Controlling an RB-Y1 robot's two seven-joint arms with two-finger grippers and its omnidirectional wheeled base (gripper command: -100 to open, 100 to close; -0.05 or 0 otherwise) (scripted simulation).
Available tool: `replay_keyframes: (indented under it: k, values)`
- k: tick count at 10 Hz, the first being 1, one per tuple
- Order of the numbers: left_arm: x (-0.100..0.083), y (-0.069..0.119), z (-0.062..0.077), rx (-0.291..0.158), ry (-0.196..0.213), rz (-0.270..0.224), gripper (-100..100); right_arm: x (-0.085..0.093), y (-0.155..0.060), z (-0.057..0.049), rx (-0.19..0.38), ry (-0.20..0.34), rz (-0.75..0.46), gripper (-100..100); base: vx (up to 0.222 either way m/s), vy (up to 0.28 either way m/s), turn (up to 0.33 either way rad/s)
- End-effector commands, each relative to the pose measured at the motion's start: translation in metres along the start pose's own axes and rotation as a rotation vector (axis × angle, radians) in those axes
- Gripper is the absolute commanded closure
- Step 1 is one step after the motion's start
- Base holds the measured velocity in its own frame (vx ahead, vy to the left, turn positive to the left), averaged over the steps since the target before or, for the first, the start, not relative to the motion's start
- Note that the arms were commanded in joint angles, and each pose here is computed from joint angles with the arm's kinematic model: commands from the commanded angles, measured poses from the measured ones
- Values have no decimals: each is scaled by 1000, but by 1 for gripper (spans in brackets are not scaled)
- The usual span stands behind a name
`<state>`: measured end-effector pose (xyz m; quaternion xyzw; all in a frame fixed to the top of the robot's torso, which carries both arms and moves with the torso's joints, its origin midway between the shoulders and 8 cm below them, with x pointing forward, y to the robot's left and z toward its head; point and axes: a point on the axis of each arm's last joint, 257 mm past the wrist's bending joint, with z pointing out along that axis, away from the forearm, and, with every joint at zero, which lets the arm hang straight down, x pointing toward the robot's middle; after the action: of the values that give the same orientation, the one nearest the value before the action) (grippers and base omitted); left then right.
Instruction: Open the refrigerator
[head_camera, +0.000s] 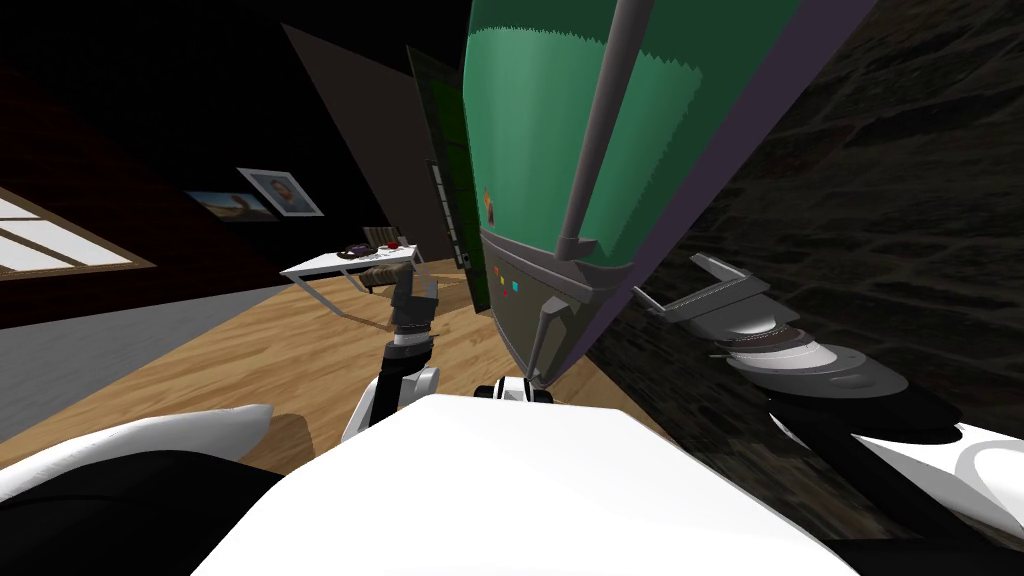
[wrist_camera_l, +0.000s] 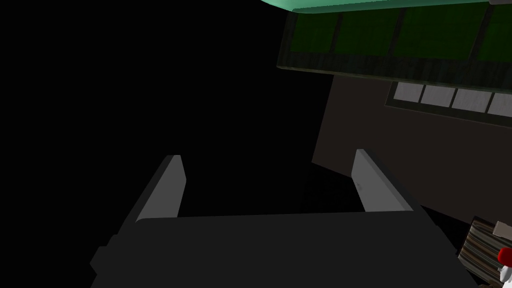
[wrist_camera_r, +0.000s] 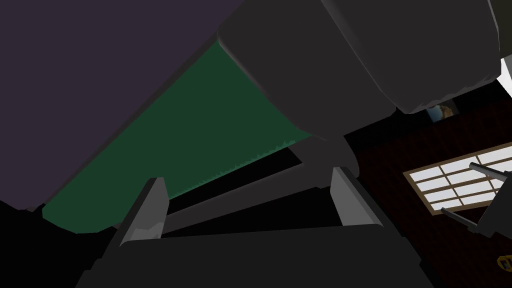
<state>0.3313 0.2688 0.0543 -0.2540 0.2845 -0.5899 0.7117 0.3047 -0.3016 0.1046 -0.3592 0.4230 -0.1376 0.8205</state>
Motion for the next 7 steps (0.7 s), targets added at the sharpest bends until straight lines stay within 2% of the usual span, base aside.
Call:
replay_keyframes:
  k: [1,7]
  values:
    - [0,0,0,0,0,0,0,0,0,0,0,0,-4,-100,0,0,0]
    - [0,0,0,0,0,0,0,-2,-1,0,-3,1,-27,-100,-1,4,5]
